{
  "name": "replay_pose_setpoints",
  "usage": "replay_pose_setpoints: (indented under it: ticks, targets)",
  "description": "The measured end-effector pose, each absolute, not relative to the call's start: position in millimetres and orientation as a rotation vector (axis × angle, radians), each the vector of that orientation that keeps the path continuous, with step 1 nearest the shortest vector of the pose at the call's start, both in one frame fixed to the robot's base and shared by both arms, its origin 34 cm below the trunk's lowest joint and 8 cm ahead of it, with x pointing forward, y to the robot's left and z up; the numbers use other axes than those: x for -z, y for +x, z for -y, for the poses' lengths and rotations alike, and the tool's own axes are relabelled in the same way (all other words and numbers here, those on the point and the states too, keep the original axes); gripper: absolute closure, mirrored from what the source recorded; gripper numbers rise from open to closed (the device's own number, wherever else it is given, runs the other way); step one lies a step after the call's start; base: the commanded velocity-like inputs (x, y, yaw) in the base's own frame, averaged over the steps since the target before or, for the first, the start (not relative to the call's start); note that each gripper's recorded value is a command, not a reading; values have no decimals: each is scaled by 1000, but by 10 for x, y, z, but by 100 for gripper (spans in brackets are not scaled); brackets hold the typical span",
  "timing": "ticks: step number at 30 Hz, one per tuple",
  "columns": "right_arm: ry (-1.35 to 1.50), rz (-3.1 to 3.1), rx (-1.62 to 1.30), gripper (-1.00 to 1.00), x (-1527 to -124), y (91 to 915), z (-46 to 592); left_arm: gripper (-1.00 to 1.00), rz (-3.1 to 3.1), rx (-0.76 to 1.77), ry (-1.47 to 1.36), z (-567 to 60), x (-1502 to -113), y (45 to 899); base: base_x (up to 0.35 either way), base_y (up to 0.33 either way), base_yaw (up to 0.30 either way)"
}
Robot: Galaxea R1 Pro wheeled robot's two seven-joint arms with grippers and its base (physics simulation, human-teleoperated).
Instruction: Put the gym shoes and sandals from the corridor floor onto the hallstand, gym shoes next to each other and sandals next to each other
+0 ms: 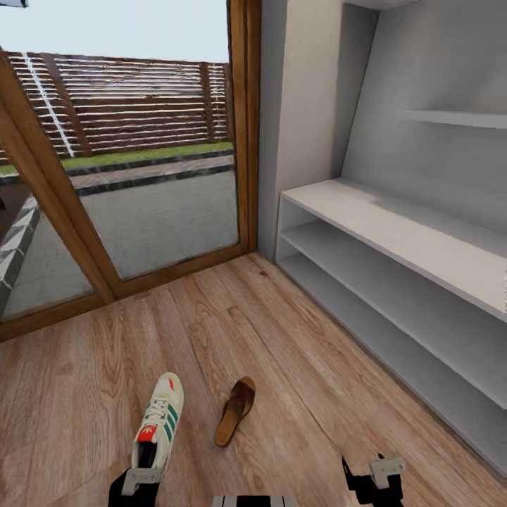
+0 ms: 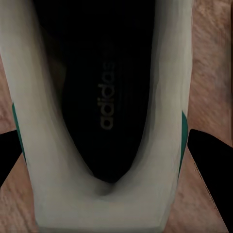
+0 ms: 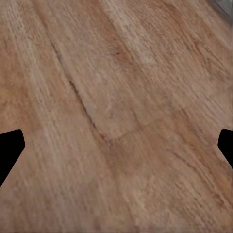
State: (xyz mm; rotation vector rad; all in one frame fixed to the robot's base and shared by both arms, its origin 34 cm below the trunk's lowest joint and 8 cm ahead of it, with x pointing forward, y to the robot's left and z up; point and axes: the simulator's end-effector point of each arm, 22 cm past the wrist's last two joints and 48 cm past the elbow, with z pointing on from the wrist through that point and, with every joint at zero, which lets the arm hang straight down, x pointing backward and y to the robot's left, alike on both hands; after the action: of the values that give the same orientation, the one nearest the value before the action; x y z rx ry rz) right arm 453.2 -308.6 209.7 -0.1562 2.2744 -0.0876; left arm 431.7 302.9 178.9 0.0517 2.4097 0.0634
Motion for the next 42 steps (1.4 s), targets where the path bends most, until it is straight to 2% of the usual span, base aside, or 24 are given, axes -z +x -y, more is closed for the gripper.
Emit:
replay_pose_setpoints:
  ticks: [11, 42]
  targets:
    - [-143, -2217, 78, -100, -2267, 4553, 3043, 100, -2309, -63, 54, -3022, -2069, 4512, 0, 0, -68]
    - [-136, -2148, 82, -100, -2895, 4821, 3040, 100, -2231, -62, 52, -3016, -2718, 4817, 0, 0, -2]
